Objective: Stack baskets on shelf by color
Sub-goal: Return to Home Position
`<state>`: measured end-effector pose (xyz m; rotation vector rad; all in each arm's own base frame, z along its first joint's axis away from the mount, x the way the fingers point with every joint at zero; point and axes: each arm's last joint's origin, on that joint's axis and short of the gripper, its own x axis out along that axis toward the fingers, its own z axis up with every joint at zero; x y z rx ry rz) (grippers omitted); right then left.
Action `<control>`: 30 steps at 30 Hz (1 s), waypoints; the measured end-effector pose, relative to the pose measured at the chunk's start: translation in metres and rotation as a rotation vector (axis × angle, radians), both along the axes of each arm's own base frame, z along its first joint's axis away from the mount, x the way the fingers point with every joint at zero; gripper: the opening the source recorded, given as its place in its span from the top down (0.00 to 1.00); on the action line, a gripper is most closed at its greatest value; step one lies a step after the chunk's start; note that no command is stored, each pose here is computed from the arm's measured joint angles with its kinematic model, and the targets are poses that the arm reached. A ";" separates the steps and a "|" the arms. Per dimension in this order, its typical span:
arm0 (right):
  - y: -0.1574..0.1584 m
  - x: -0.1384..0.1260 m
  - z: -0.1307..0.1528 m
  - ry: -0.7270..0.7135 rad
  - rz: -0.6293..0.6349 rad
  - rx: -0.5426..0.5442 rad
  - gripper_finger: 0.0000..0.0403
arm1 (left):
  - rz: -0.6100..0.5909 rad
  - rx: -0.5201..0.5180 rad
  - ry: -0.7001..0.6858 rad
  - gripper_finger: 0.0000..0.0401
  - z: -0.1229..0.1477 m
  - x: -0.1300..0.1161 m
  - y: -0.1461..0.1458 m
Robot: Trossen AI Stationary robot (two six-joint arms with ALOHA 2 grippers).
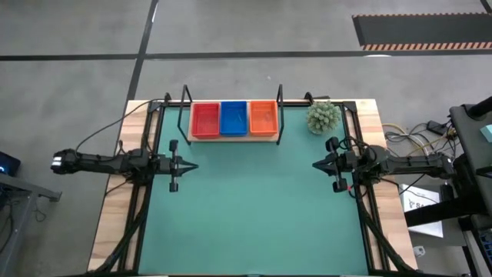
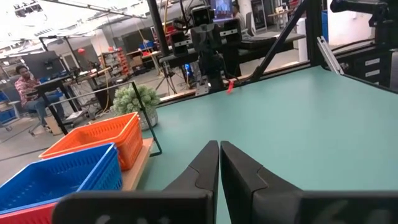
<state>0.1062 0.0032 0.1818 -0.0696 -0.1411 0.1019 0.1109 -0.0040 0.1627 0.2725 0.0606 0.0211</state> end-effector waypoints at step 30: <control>0.000 0.000 0.000 0.000 0.000 0.000 0.98 | 0.000 0.002 0.033 1.00 -0.003 0.002 0.000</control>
